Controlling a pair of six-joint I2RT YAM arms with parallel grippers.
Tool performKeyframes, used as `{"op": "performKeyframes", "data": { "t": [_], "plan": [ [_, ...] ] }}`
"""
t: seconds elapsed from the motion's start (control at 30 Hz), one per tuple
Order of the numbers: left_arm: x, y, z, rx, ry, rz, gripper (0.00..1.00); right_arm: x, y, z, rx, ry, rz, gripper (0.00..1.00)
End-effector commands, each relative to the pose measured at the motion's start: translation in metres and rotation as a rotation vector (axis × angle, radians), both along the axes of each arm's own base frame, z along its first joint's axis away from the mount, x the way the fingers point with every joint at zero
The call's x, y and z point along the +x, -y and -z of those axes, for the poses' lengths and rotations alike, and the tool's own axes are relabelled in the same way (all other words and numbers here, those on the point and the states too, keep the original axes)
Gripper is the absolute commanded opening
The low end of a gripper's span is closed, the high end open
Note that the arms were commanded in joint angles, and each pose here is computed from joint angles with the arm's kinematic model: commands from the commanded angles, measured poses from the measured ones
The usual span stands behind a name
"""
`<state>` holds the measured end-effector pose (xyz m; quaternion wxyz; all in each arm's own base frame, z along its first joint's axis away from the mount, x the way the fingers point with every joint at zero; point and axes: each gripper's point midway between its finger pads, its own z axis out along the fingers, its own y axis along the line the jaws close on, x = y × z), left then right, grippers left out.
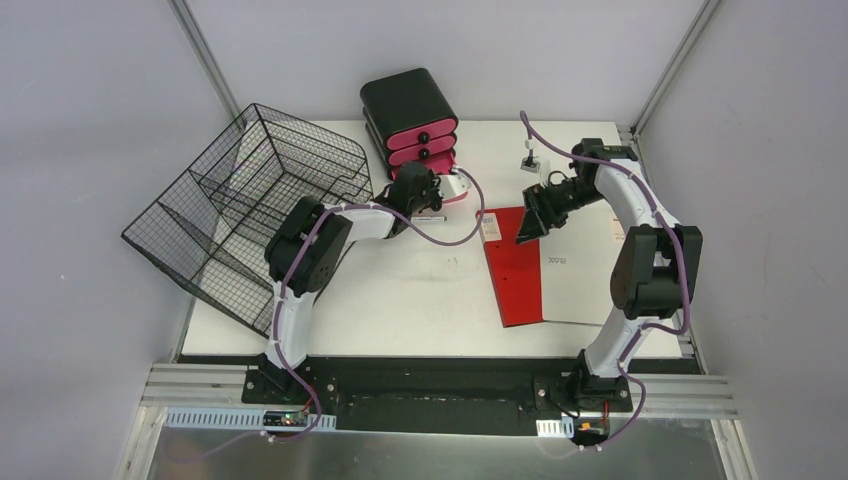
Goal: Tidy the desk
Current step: Place the stationery in the drawer.
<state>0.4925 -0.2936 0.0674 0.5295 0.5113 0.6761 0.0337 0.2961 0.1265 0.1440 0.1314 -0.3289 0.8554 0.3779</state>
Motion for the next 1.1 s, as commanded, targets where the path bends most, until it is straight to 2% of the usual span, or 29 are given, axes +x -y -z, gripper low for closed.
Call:
{"op": "performKeyframes", "data": {
  "t": [0.0, 0.1, 0.23, 0.3, 0.37, 0.57, 0.67, 0.73, 0.8, 0.93, 1.07],
  "plan": [
    [0.009, 0.005, -0.022, -0.033, 0.040, -0.004, 0.01, 0.005, -0.005, -0.014, 0.022, 0.067, -0.030, 0.68],
    [0.006, 0.009, -0.025, -0.055, 0.028, 0.012, 0.12, 0.005, -0.005, -0.015, 0.024, 0.068, -0.030, 0.68],
    [0.004, 0.007, -0.037, -0.085, 0.026, -0.011, 0.46, 0.005, -0.006, -0.015, 0.025, 0.066, -0.031, 0.69],
    [0.002, 0.006, -0.049, -0.117, 0.029, -0.025, 0.57, 0.005, -0.006, -0.014, 0.025, 0.066, -0.032, 0.69],
    [-0.002, 0.005, -0.063, -0.157, 0.032, -0.039, 0.61, 0.004, -0.006, -0.014, 0.026, 0.062, -0.032, 0.69],
    [-0.020, 0.005, -0.093, -0.253, 0.007, -0.038, 0.63, 0.004, -0.007, -0.014, 0.027, 0.065, -0.035, 0.69],
    [-0.028, 0.000, -0.095, -0.269, -0.046, -0.072, 0.63, 0.004, -0.007, -0.014, 0.029, 0.064, -0.034, 0.69],
    [-0.034, -0.007, -0.091, -0.260, -0.100, -0.109, 0.55, 0.003, -0.007, -0.015, 0.030, 0.064, -0.035, 0.69],
    [-0.040, -0.016, -0.081, -0.231, -0.170, -0.162, 0.41, 0.003, -0.007, -0.014, 0.031, 0.062, -0.035, 0.69],
    [-0.046, -0.026, -0.062, -0.157, -0.271, -0.224, 0.00, 0.003, -0.007, -0.014, 0.032, 0.060, -0.036, 0.69],
    [-0.048, -0.037, -0.049, -0.091, -0.315, -0.281, 0.00, 0.003, -0.007, -0.015, 0.031, 0.063, -0.036, 0.69]
  ]
}}
